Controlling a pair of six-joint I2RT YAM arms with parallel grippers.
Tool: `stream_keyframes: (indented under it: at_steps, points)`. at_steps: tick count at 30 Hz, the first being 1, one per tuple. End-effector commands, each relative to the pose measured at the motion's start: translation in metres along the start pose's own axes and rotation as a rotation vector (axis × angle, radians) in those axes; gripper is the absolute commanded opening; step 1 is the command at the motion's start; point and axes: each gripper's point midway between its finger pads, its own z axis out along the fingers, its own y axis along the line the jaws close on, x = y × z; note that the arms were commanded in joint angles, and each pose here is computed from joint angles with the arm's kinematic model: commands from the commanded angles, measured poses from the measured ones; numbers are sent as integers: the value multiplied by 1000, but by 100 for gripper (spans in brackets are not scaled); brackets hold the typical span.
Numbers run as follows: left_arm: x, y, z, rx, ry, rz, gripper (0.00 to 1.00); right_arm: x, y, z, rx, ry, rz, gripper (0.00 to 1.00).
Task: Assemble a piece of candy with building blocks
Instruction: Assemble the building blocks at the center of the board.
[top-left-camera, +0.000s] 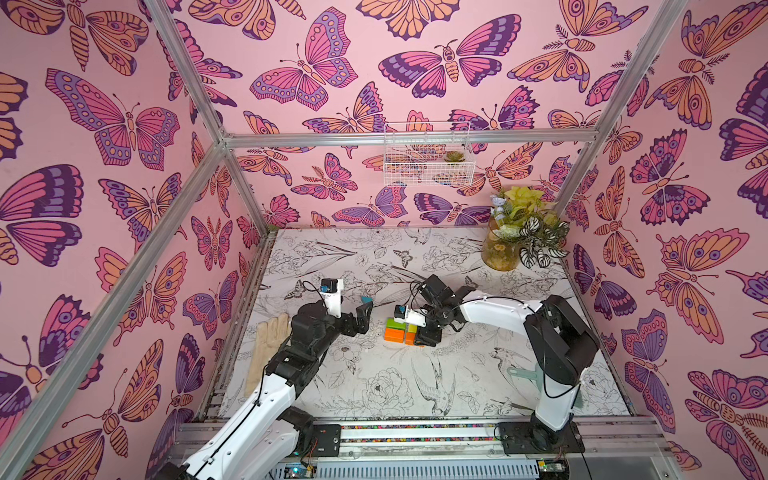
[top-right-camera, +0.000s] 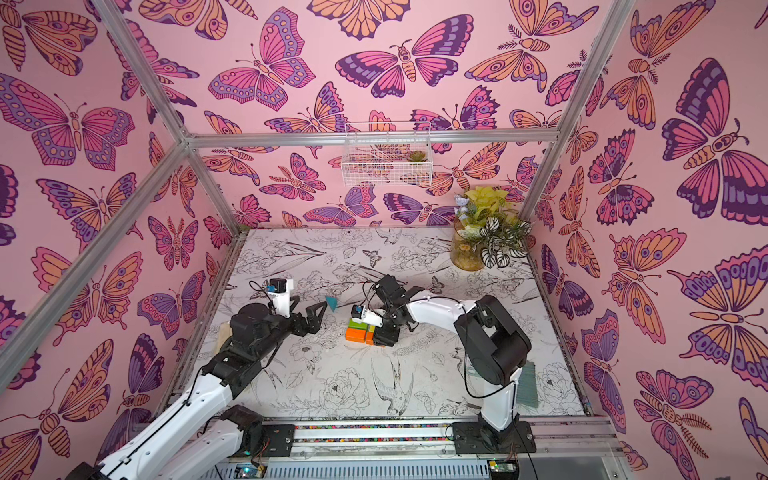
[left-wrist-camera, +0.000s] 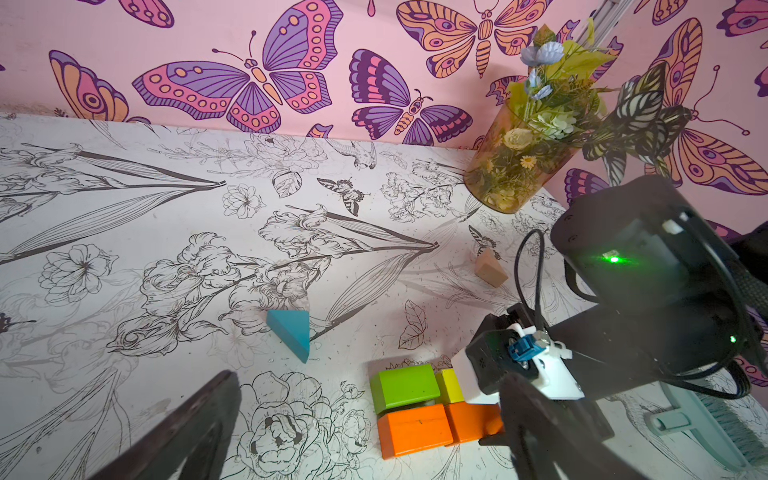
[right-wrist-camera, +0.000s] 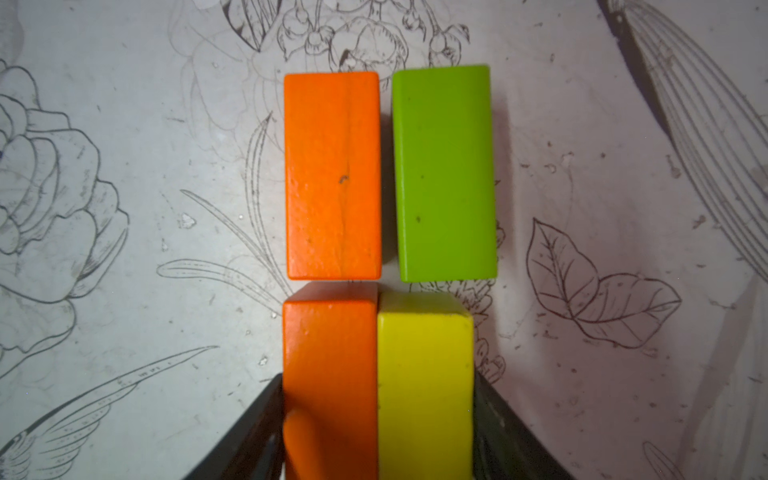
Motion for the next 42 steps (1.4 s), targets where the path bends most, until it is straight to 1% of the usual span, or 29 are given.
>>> stream_keyframes:
  at_steps: [1, 9, 23, 33, 36, 42]
  points:
    - [2, 1, -1, 6, -8, -11, 100, -2, -2, 5, 5, 15, -3, 64]
    - [3, 2, -2, 4, -7, -17, 100, -3, -3, 7, 18, 24, -16, 61]
    - [7, 3, -3, 1, -4, -25, 100, -7, -8, 6, 36, 17, -26, 61]
    - [7, 4, -4, 0, -5, -26, 100, -11, -8, 7, 21, 13, -25, 61]
    - [8, 5, -4, -3, -5, -29, 100, -10, -7, 7, 21, 14, -27, 65]
    - [10, 5, -3, -3, 1, -30, 100, -13, -6, -6, 38, -10, -18, 78]
